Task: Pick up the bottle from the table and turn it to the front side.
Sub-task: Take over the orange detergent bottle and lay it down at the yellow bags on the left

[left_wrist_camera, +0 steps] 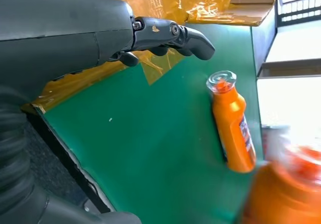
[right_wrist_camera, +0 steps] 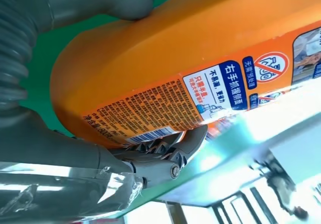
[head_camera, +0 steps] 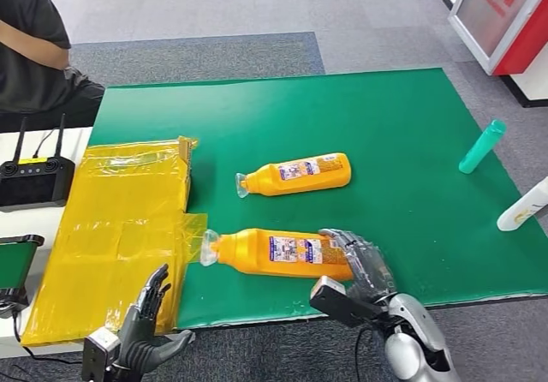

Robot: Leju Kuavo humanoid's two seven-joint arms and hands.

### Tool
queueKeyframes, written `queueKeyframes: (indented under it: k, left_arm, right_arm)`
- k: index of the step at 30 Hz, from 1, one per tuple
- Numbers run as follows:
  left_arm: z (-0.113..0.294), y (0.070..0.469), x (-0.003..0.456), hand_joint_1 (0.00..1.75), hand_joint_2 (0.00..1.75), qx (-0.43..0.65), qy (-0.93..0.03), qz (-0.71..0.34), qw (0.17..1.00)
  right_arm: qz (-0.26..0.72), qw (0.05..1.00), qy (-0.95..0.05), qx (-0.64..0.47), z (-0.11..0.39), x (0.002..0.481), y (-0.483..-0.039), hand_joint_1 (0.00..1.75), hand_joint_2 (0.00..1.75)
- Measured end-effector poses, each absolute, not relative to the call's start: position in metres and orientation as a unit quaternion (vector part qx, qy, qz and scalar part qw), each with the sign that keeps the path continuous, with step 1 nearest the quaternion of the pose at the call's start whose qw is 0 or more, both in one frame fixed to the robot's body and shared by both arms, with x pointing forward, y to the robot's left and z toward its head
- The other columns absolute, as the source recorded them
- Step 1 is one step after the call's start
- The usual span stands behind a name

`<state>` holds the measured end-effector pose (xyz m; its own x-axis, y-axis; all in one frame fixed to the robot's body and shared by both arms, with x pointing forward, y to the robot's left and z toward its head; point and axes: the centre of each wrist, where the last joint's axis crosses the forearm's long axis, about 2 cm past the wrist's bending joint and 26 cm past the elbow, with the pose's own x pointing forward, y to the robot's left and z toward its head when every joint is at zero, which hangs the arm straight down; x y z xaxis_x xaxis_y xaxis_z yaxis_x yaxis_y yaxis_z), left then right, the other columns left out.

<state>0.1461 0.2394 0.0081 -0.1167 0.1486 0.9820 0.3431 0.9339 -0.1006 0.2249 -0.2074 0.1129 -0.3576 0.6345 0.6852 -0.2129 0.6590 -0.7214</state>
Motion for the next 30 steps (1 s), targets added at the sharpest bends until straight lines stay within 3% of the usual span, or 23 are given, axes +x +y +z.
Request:
queueKeyframes:
  k: [14,30]
  left_arm:
    - [0.045,0.214,0.186,0.0,1.75,-0.218,-0.798,-0.028,0.561]
    - [0.06,0.187,0.19,0.0,1.75,-0.32,-0.792,-0.044,0.518]
  right_arm:
    - [0.304,0.502,-0.809,-0.033,0.146,0.213,-0.16,1.75,1.75]
    - [0.318,0.564,-0.761,0.046,0.082,0.191,-0.123,1.75,1.75]
